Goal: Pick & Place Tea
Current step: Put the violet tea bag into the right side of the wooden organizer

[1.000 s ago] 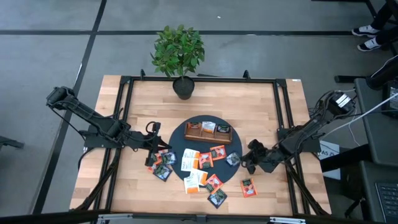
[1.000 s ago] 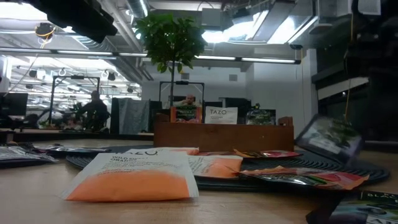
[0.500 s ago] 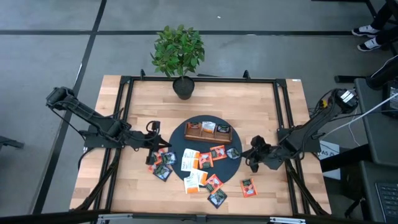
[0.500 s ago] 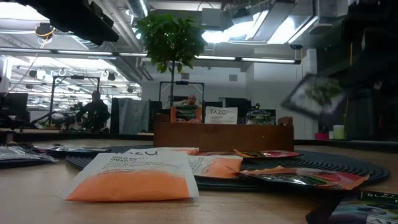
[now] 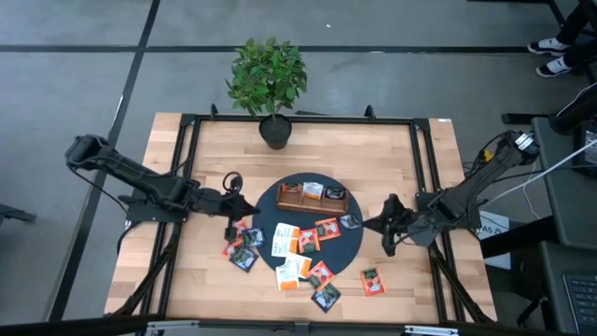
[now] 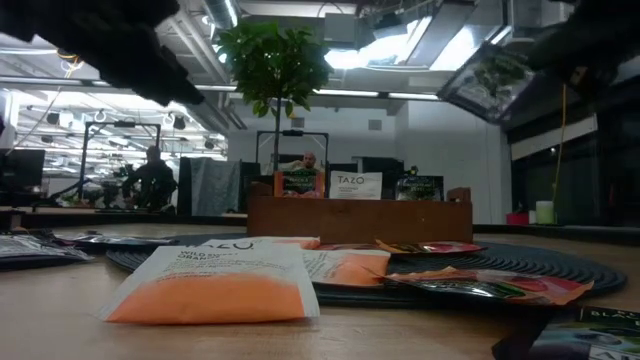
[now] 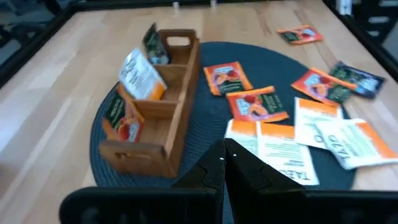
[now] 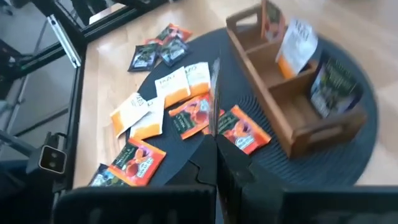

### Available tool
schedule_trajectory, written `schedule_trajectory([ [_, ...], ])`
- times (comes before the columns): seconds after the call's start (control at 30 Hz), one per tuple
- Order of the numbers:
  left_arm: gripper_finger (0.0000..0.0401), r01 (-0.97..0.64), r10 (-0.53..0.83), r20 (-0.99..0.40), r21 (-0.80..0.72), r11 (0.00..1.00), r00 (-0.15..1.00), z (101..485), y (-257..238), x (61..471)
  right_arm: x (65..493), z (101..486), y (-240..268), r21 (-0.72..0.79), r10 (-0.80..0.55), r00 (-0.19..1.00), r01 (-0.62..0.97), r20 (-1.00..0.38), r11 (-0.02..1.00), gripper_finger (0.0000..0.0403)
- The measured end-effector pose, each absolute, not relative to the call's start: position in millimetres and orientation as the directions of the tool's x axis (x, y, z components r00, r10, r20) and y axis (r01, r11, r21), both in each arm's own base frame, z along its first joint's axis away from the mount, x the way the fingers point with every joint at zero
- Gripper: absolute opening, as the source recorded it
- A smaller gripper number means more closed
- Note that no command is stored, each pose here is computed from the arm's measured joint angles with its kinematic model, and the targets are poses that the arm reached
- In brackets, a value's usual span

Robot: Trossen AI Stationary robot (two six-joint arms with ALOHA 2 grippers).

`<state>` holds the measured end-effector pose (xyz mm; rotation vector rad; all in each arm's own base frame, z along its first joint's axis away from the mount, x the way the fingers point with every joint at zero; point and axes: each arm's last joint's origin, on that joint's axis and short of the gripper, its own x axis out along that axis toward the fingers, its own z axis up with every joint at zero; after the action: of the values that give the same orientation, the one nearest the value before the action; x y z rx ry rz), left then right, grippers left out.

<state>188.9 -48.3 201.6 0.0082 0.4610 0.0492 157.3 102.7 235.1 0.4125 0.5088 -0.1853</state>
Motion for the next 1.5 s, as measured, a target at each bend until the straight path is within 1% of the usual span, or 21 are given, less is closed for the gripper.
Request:
schedule_trajectory([
  [0.2, 0.0003, -0.124, 0.112, -0.373, -0.008, 0.992, 0.921, 199.5, -35.0, 191.9, 160.6, 255.2, 95.0, 0.179, -0.089, 0.884, 0.190, -0.459, 0.965, 0.0000],
  [0.3, 0.0003, -0.146, 0.138, -0.353, 0.004, 0.989, 0.925, 201.2, -29.3, 193.5, 163.9, 263.1, 93.0, 0.104, -0.090, 0.889, 0.152, -0.449, 0.983, 0.0000],
  [0.43, 0.0003, -0.176, 0.168, -0.357, 0.009, 0.984, 0.919, 200.9, -23.0, 194.3, 167.2, 275.3, 90.3, 0.081, -0.065, 0.893, 0.113, -0.446, 0.990, 0.0000],
  [0.57, 0.0003, -0.182, 0.184, -0.357, 0.039, 0.982, 0.916, 200.8, -19.2, 194.7, 167.6, 286.6, 83.3, 0.070, -0.094, 0.873, 0.144, -0.478, 0.987, 0.0000],
  [0.67, 0.0003, -0.193, 0.193, -0.341, 0.035, 0.981, 0.920, 202.4, -17.2, 195.5, 167.4, 295.9, 76.9, 0.084, -0.103, 0.851, 0.170, -0.515, 0.982, 0.0000],
  [0.8, 0.0003, -0.194, 0.194, -0.330, 0.031, 0.980, 0.924, 203.6, -17.0, 196.0, 172.6, 303.8, 70.8, 0.066, -0.115, 0.816, 0.184, -0.566, 0.981, 0.0000],
  [0.93, 0.0003, -0.175, 0.173, -0.329, 0.023, 0.984, 0.928, 203.8, -17.7, 196.2, 186.7, 303.9, 67.7, 0.055, -0.085, 0.787, 0.149, -0.611, 0.987, 0.0000],
  [1.0, 0.0004, -0.160, 0.156, -0.331, 0.016, 0.987, 0.931, 203.7, -18.2, 196.3, 193.7, 301.3, 65.0, 0.031, -0.098, 0.762, 0.153, -0.640, 0.988, 0.0000],
  [1.2, 0.0004, -0.144, 0.111, -0.334, -0.074, 0.987, 0.936, 203.6, -21.6, 196.1, 209.8, 289.8, 55.6, -0.024, -0.135, 0.670, 0.173, -0.730, 0.985, 0.0000],
  [1.37, 0.0004, -0.148, 0.106, -0.333, -0.104, 0.984, 0.937, 203.7, -22.6, 196.0, 224.6, 285.6, 49.1, -0.024, -0.106, 0.634, 0.136, -0.766, 0.990, 0.0000],
  [1.5, 0.0004, -0.148, 0.106, -0.332, -0.104, 0.983, 0.937, 203.9, -22.6, 196.1, 232.9, 286.7, 43.6, -0.051, -0.113, 0.602, 0.119, -0.790, 0.992, 0.0000],
])
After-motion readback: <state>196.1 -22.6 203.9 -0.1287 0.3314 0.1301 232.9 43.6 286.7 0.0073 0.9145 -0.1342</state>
